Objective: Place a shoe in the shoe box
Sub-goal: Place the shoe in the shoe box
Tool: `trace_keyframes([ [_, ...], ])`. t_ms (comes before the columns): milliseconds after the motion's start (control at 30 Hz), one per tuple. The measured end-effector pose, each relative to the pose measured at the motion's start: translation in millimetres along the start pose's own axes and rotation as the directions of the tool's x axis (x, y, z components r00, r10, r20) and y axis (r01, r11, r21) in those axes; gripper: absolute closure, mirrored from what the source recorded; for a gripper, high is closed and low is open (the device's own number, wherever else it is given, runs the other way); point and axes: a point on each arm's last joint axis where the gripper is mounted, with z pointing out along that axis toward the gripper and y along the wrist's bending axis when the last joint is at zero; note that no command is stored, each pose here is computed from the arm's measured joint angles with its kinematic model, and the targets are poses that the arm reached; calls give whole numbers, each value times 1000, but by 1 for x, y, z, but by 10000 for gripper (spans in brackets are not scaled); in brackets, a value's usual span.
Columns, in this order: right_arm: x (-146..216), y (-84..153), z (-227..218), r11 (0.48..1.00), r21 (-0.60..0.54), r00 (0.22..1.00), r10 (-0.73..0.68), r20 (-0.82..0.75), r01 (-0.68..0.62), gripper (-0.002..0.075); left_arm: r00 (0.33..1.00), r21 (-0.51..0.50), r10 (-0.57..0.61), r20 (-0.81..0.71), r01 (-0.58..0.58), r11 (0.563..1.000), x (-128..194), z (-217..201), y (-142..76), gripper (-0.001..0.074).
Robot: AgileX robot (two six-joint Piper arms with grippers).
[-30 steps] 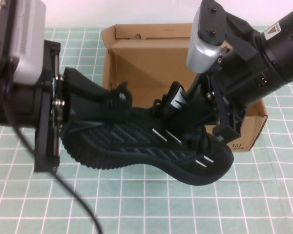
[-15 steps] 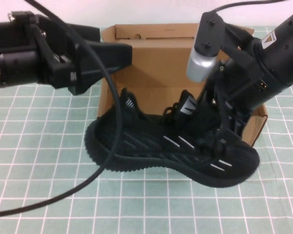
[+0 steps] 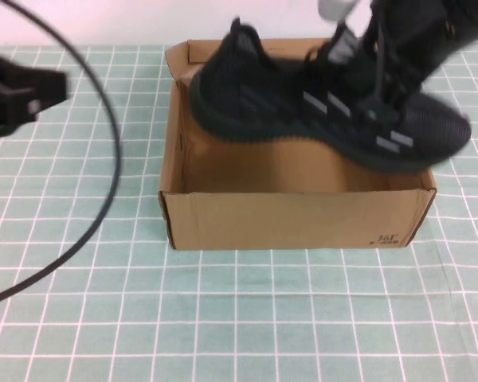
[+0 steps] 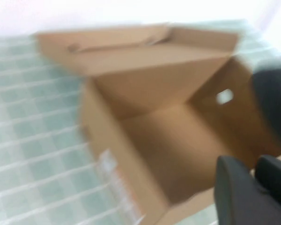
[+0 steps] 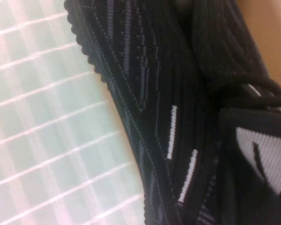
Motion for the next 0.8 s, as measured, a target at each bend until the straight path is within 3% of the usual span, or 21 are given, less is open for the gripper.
trace_keyframes([
  [200,-20,-33,21,998,68,1000,-7,-2,7,706,1000,-108,25,-7,-26,994,3,-26,1,730],
  [567,-22,-66,124,996,6,989,-89,-122,90,706,996,-123,3,-90,-14,992,12,-27,2,737],
  [800,-7,-88,167,998,13,989,-66,-129,68,706,988,-115,-35,-152,17,993,17,-11,13,737],
])
